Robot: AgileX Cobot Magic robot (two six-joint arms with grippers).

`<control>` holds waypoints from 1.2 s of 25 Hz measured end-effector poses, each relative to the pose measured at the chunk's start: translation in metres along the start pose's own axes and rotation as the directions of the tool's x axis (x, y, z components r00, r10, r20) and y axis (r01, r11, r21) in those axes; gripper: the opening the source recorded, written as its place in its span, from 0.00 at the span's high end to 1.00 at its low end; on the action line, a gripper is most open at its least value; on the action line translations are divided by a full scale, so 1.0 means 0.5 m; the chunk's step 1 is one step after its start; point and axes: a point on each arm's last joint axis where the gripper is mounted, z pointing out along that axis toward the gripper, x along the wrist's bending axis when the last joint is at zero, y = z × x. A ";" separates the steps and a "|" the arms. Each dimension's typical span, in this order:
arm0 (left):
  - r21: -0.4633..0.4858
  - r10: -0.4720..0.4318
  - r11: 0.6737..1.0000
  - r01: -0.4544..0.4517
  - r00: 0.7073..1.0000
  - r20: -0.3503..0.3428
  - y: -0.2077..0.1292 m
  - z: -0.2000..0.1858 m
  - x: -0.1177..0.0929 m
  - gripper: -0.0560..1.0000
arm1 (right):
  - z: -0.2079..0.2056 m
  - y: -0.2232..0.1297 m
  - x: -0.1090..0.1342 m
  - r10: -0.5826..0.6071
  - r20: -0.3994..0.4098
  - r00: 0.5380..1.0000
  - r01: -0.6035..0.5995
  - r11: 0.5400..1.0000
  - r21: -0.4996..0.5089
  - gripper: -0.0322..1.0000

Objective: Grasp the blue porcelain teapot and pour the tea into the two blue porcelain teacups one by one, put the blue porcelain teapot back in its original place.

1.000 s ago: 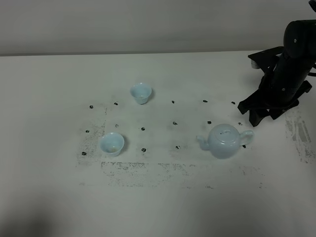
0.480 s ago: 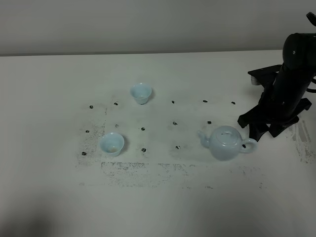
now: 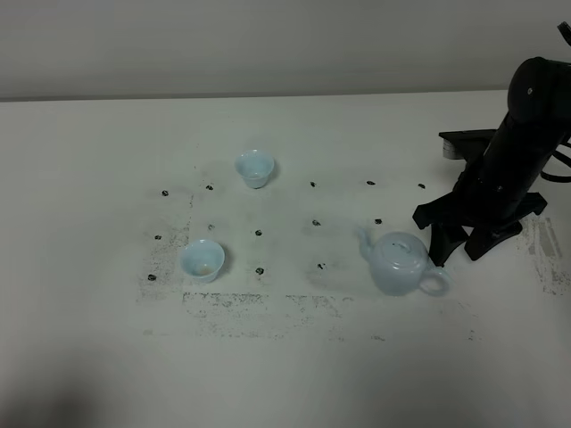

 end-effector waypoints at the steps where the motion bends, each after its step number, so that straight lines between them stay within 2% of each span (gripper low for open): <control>1: 0.000 0.000 1.000 0.000 1.000 0.000 0.000 0.000 0.000 0.30 | 0.001 0.002 0.002 -0.004 0.003 1.000 0.004 1.000 -0.011 0.50; 6: 0.000 0.000 1.000 0.000 1.000 0.000 0.000 0.000 0.000 0.30 | -0.009 0.005 -0.005 -0.020 0.068 0.997 0.023 0.999 -0.043 0.50; 13: 0.000 0.000 1.000 0.000 1.000 0.000 0.000 0.000 0.000 0.30 | -0.078 -0.024 -0.006 -0.010 0.176 0.984 0.020 0.999 -0.050 0.50; 17: 0.000 0.000 1.000 0.000 1.000 0.000 0.000 0.000 0.000 0.30 | -0.097 -0.068 0.009 0.026 0.154 0.988 -0.023 1.000 -0.021 0.50; 19: 0.000 0.000 1.000 0.000 1.000 0.000 0.000 0.000 0.000 0.30 | -0.097 -0.111 0.038 0.020 0.125 0.992 -0.018 1.000 -0.017 0.50; 23: 0.000 0.000 1.000 0.000 1.000 0.000 0.000 0.000 0.000 0.30 | -0.135 -0.176 0.087 0.038 0.112 0.993 -0.016 0.983 -0.185 0.53; 26: 0.000 0.000 1.000 0.000 1.000 0.000 0.000 0.000 0.000 0.30 | -0.147 -0.182 0.082 0.070 0.142 0.987 -0.026 0.956 -0.292 0.55; 30: 0.000 0.000 1.000 0.000 1.000 0.000 0.000 0.000 0.000 0.30 | -0.114 -0.149 0.054 0.091 0.224 0.970 -0.016 0.949 -0.315 0.56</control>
